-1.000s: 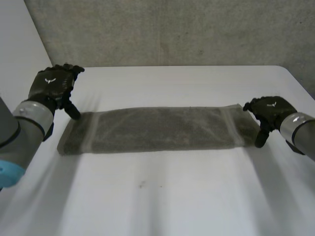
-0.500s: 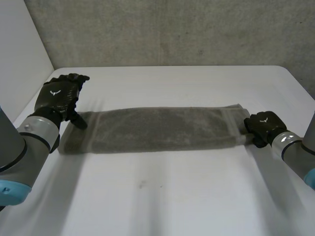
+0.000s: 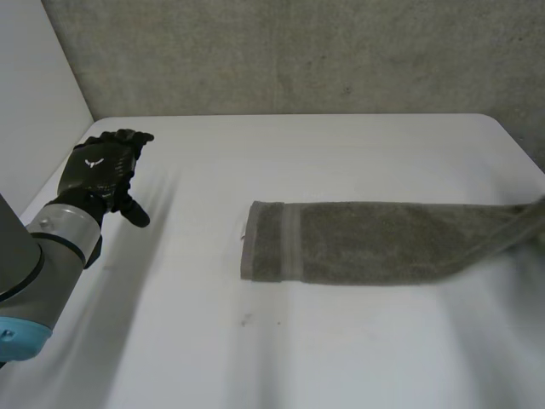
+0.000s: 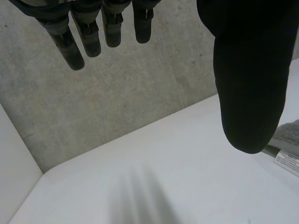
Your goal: Fold the towel.
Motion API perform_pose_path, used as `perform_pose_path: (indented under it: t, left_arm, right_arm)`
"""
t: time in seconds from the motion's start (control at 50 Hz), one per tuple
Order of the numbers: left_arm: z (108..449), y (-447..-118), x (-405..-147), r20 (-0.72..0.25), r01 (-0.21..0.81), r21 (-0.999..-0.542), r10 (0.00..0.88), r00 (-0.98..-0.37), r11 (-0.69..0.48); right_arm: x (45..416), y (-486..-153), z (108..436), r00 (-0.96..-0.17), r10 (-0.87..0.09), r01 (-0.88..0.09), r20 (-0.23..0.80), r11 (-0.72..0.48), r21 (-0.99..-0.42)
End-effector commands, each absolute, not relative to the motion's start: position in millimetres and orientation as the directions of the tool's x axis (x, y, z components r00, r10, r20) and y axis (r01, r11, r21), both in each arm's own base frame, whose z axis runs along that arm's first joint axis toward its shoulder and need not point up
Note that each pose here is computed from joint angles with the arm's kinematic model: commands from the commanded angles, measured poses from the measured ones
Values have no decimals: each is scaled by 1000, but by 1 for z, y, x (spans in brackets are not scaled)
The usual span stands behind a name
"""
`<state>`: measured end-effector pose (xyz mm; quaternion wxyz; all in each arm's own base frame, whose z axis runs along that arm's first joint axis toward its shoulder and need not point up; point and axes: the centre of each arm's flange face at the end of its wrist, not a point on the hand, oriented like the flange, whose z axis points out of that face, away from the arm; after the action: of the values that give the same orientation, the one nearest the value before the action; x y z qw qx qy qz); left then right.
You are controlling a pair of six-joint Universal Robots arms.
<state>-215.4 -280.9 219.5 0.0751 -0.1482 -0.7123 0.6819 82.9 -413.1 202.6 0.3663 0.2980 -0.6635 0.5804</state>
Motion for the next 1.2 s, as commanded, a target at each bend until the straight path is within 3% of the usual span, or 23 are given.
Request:
perform_pose_path:
  t: [0.02, 0.04, 0.08, 0.1, 0.14, 0.2, 0.24, 0.36, 0.5, 0.66, 0.7, 0.72, 0.76, 0.78, 0.82, 0.9, 1.02, 1.06, 1.2]
  left_arm:
    - [219, -281, -215, -96, 110, -994, 312, -945, 27]
    - [219, -281, -215, -96, 110, -994, 312, -945, 27]
    - [220, -280, -215, -96, 110, -994, 310, -946, 26]
    - [220, -280, -215, -96, 110, -994, 310, -946, 26]
    - [218, -279, -215, -96, 111, -993, 312, -945, 31]
    - [217, -278, -215, -96, 112, -993, 314, -945, 33]
    - [217, -278, -215, -96, 112, -993, 314, -945, 36]
    - [214, -277, -217, -98, 117, -992, 324, -941, 41]
    - [214, -277, -221, -101, 120, -992, 334, -937, 36]
    - [224, -277, -245, -105, 109, -994, 393, -913, -13]
    - [230, -275, -260, -108, 101, -994, 423, -900, -39]
    - [230, -275, -260, -108, 101, -994, 423, -900, -39]
    - [234, -272, -277, -106, 89, -994, 459, -882, -59]
    - [234, -272, -277, -106, 89, -994, 460, -882, -59]
    - [228, -266, -299, -106, 88, -994, 511, -853, -58]
    - [207, -255, -333, -104, 104, -994, 588, -802, -34]
    - [173, -245, -358, -107, 150, -989, 627, -772, 15]
    - [148, -241, -365, -138, 213, -976, 619, -773, 50]
    - [116, -239, -359, -270, 368, -928, 576, -772, 59]
  right_arm:
    - [212, -363, 245, -686, -173, -663, 707, -253, -705]
    - [212, -363, 245, -686, -173, -662, 707, -254, -705]
    - [264, -329, 238, -639, -316, -587, 701, -388, -710]
    - [265, -329, 238, -639, -317, -586, 701, -389, -710]
    - [315, -289, 223, -561, -427, -510, 709, -496, -702]
    - [336, -273, 212, -526, -469, -479, 709, -526, -703]
    - [363, -245, 183, -449, -550, -449, 704, -543, -710]
    - [389, -202, 127, -316, -668, -448, 673, -520, -727]
    - [391, -196, 111, -282, -682, -484, 675, -506, -714]
    - [372, -212, 159, -390, -626, -517, 676, -459, -723]
    - [354, -225, 173, -469, -629, -513, 620, -377, -771]
    - [354, -225, 173, -469, -629, -513, 620, -377, -771]
    - [332, -234, 186, -561, -639, -477, 526, -269, -837]
    - [332, -234, 186, -562, -639, -477, 525, -269, -837]
    - [303, -249, 189, -660, -624, -438, 419, -134, -889]
    - [264, -261, 173, -755, -587, -407, 293, 68, -911]
    - [234, -267, 155, -800, -538, -414, 266, 175, -893]
    - [217, -273, 147, -821, -504, -420, 268, 214, -882]
    - [207, -285, 131, -800, -488, -475, 350, 158, -865]
